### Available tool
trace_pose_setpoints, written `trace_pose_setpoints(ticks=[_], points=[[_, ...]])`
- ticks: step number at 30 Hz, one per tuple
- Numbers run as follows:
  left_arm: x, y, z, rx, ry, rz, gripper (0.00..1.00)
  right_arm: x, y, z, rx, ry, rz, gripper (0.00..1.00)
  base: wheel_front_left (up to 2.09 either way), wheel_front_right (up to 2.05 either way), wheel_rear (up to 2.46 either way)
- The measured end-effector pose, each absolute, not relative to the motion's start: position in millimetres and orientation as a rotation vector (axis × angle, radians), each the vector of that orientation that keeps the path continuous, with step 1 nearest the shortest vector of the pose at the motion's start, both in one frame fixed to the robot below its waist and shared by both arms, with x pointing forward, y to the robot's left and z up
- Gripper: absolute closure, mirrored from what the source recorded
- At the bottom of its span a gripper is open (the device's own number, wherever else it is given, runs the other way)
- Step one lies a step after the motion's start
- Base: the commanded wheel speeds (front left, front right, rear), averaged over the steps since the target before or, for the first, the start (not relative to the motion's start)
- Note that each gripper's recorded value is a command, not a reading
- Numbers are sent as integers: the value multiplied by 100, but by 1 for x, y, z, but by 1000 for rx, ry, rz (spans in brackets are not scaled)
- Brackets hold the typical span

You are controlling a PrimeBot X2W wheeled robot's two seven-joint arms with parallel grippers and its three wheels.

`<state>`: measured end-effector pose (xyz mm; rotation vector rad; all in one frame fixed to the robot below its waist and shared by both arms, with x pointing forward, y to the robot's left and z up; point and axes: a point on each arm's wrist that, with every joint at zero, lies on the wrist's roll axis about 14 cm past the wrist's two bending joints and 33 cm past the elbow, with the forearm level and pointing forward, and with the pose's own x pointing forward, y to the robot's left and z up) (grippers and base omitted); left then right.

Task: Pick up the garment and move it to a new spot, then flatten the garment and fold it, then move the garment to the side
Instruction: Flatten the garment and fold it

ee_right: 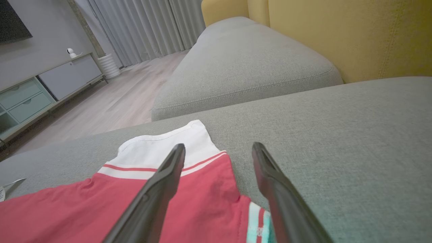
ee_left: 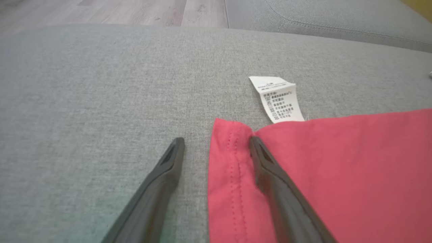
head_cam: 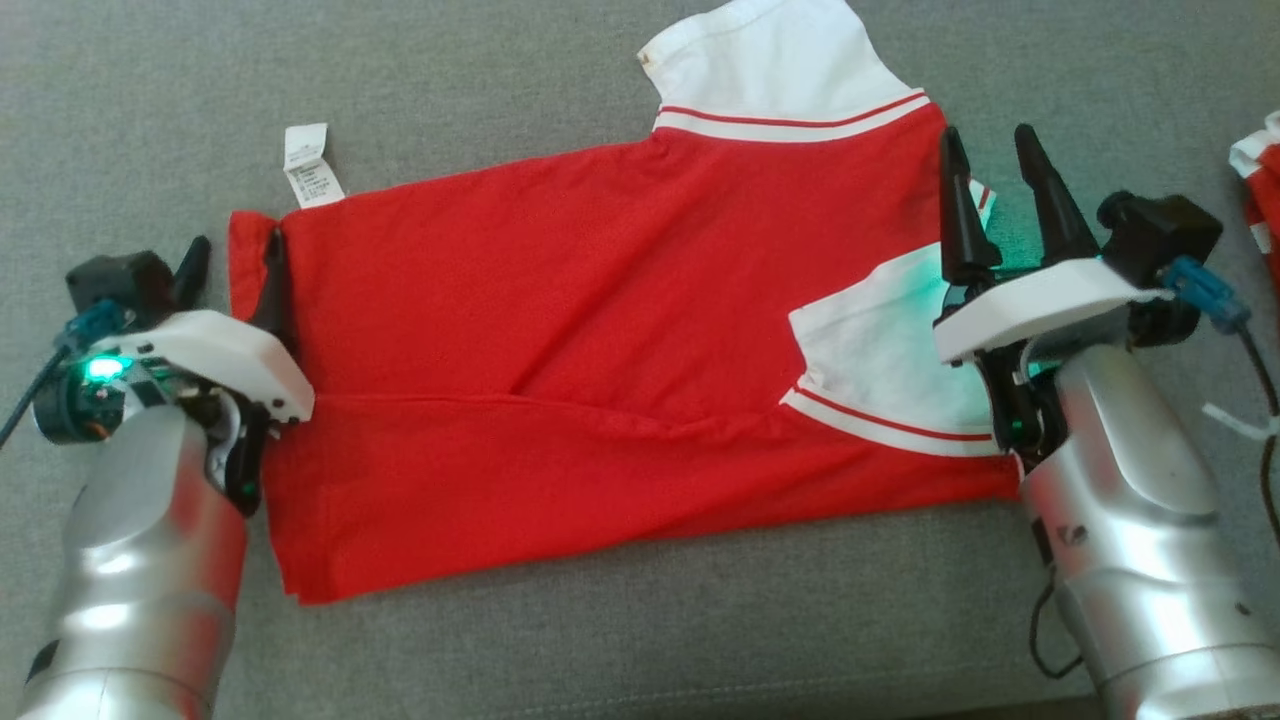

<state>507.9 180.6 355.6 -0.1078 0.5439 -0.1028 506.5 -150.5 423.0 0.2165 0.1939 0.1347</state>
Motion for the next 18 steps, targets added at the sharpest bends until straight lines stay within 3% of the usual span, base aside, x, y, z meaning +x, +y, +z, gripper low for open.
trace_pose_setpoints(ticks=[1,2,3,4,10,18], points=[[508,180,353,-112,551,-103,0,508,-151,423,212,195,136,0,0,0,0],[508,180,352,-115,556,-107,45,509,-152,422,209,195,135,0,0,0,0],[510,179,352,-116,556,-107,68,511,-154,423,204,194,134,0,0,0,0],[512,179,353,-116,549,-109,100,513,-157,424,199,191,132,0,0,0,0],[513,175,354,-111,508,-118,100,533,-156,426,131,229,172,0,0,0,0],[509,160,362,-159,423,-129,100,582,-135,419,36,395,250,0,0,0,0]])
